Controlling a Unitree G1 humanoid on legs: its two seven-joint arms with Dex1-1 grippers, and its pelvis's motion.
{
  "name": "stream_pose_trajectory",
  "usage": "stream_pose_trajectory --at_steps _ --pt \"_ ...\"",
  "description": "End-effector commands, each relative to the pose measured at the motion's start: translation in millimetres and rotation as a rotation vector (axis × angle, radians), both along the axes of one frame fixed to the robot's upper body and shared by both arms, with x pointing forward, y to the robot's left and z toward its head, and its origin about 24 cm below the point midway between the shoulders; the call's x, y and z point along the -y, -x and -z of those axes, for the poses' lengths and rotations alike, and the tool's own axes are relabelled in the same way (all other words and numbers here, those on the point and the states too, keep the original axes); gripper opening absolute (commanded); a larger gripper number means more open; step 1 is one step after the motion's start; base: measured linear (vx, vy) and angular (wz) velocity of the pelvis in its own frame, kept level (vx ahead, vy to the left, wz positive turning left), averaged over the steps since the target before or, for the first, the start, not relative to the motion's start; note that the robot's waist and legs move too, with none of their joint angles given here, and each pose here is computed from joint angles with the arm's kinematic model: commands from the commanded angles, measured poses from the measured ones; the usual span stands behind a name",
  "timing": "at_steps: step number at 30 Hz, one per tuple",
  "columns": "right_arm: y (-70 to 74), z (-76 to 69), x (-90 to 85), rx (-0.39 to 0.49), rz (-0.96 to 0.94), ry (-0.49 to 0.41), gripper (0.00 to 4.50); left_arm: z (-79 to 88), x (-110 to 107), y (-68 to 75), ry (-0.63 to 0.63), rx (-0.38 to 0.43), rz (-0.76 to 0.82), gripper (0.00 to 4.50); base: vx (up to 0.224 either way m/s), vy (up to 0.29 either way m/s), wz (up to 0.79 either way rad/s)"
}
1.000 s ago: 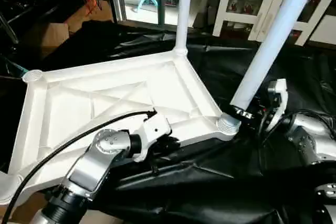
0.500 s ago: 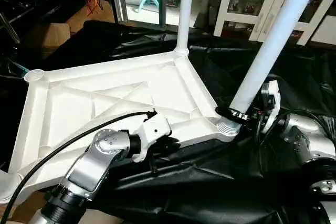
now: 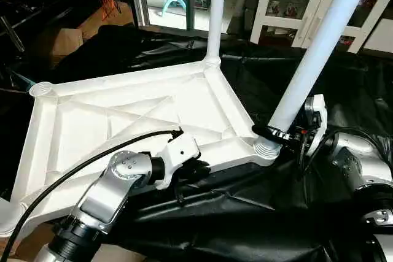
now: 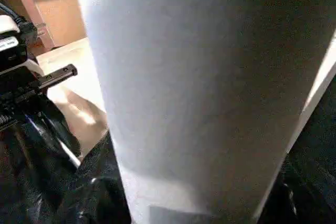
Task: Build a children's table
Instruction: Insert table leg to table base
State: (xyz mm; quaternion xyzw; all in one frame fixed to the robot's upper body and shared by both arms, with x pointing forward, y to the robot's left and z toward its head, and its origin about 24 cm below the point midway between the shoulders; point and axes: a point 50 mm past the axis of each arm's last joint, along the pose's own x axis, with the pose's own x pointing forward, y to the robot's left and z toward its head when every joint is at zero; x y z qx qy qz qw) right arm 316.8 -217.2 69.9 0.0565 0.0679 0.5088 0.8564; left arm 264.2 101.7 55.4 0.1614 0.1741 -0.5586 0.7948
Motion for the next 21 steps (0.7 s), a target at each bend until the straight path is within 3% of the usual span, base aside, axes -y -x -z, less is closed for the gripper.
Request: stream_pose_trajectory --at_steps 1,7,8,13,21 --pt "-0.4 -2.1 12.7 -0.001 0.071 0.004 1.97 5.8 2.6 7.8 0.017 -0.045 0.068 0.0 0.0 0.0 0.0" --pt "-0.1 -2.7 9.9 -0.006 0.049 -0.013 1.97 6.0 3.1 7.8 0.018 -0.044 0.067 0.0 0.0 0.0 0.0" --pt "0.1 -2.2 9.6 -0.007 0.044 -0.002 2.66 5.9 3.2 7.5 0.019 -0.043 0.065 0.0 0.0 0.0 0.0" --pt "-2.3 -1.6 11.2 0.032 0.093 0.053 2.77 5.7 3.5 7.4 0.02 -0.041 0.065 0.0 0.0 0.0 0.0" --pt "1.4 -1.8 18.7 0.007 0.089 0.041 2.77 6.5 2.4 8.0 0.016 -0.043 0.065 0.0 0.0 0.0 0.0"
